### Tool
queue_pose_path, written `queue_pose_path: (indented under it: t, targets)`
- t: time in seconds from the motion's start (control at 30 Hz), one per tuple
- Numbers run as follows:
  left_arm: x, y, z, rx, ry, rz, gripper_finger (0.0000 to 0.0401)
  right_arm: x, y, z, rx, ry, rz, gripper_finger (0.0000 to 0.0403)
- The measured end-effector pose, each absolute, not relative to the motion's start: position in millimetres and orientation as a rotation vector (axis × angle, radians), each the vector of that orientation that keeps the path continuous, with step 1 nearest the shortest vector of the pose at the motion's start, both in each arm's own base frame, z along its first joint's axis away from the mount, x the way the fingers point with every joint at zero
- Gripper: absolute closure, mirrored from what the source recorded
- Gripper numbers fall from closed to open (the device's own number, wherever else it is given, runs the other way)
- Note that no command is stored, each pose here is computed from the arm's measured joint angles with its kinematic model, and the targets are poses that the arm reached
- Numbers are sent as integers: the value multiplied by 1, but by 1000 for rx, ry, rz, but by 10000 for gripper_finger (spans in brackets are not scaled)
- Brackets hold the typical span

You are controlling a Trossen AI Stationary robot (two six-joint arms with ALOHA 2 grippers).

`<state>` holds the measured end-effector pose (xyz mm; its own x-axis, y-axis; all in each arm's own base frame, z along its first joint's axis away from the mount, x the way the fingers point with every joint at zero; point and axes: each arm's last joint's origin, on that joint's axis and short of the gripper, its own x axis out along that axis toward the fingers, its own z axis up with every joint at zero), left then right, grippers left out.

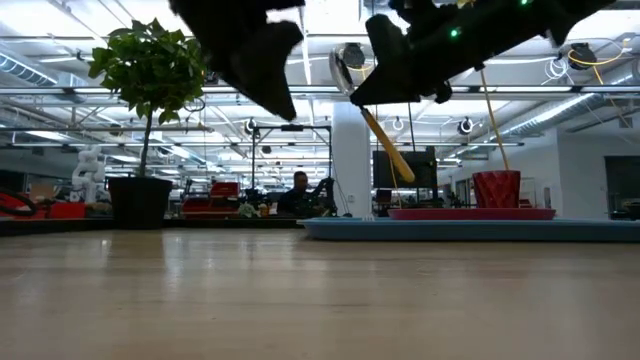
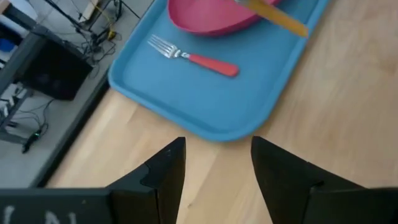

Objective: Pick and place plate/cup/fork/spoon on tray
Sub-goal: Put the yellow spoon on the blue tray to the left of the pink fork

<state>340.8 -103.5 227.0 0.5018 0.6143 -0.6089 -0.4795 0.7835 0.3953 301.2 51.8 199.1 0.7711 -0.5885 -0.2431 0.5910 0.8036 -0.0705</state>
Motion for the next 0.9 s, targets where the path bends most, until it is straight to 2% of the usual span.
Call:
queue_pose_path:
  t: [0.17, 0.43, 0.6, 0.77, 0.9]
  targets:
    - [348, -100, 202, 151, 677, 625, 215, 301, 37, 194, 56, 215, -556, 394]
    - [361, -81, 190, 37, 499, 524, 211, 287, 21, 189, 117, 20, -445, 394]
    - [369, -69, 194, -59, 385, 459, 179, 281, 20, 192, 82, -60, -420, 394]
    - [373, -56, 199, -112, 313, 503, 135, 281, 20, 193, 55, -65, -422, 394]
    - [376, -42, 196, -148, 308, 538, 120, 281, 18, 196, 45, -91, -426, 394]
